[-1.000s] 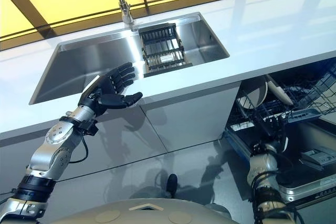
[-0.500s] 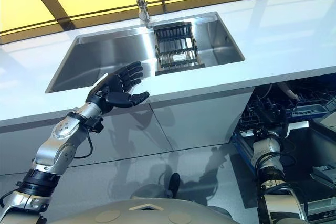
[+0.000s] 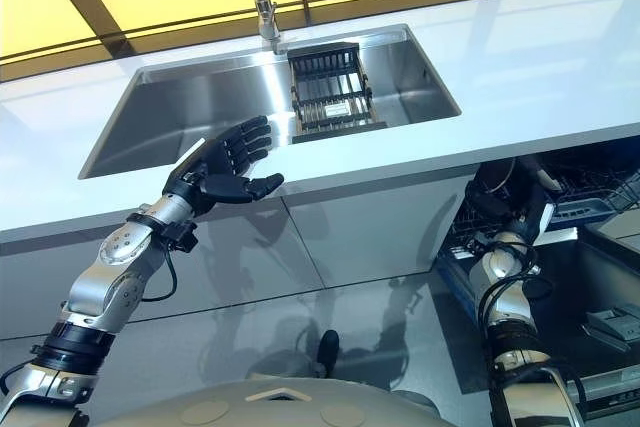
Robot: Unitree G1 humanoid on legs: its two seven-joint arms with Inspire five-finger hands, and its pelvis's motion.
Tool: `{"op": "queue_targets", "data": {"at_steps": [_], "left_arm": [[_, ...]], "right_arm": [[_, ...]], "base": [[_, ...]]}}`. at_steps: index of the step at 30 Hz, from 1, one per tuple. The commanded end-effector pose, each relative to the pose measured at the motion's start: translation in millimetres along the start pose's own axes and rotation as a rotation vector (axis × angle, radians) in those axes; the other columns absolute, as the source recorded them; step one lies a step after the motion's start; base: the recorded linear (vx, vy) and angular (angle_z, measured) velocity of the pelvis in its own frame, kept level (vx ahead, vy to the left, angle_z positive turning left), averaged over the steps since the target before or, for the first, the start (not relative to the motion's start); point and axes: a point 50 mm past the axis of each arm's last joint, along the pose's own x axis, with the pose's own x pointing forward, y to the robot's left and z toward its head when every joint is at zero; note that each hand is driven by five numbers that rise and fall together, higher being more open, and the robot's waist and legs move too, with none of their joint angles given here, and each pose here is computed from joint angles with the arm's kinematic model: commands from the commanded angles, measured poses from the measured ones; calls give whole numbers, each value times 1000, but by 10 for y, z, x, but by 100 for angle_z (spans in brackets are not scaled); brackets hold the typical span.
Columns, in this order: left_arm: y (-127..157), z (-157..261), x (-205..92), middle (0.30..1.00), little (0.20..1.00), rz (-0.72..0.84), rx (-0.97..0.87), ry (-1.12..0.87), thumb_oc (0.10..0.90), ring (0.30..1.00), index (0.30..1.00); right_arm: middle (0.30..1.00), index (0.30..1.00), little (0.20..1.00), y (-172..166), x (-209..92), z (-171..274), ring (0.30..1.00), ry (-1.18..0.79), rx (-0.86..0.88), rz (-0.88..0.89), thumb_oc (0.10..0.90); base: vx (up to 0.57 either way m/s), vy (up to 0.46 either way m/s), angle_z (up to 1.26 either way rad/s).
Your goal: Pick up plates and place into dishwasher.
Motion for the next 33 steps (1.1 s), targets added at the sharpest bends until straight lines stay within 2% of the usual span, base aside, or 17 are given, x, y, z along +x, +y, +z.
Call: {"op": "queue_targets", "data": {"at_steps": [1,12,15,21,23,26,33], "left_arm": [[42,375,12,900,900,5,75,-194,800,900,900],[78,474,35,900,900,19,87,-233,800,900,900],[110,496,36,900,900,26,91,-240,800,900,900],[236,532,-23,900,900,73,106,-247,800,900,900],[260,537,-36,900,900,82,109,-246,800,900,900],[349,582,-56,900,900,120,135,-254,800,900,900],[551,736,-77,900,900,226,215,-269,800,900,900]], "right_arm": [[900,900,900,-45,76,402,900,-185,8,-2,800],[900,900,900,-155,100,531,900,-229,-26,-65,800],[900,900,900,-223,99,568,900,-264,-52,-157,800],[900,900,900,-671,97,577,900,-316,-37,-490,800],[900,900,900,-736,88,568,900,-317,-38,-532,800],[900,900,900,-953,80,460,900,-255,-57,-608,800],[900,900,900,-1195,-2,65,900,-72,-71,-632,800]], "base": [[-93,-38,-20],[-60,-30,-25],[-34,-18,-11],[-30,-24,-13],[-26,-34,-13],[-19,-39,-15],[4,-59,-17]]}}
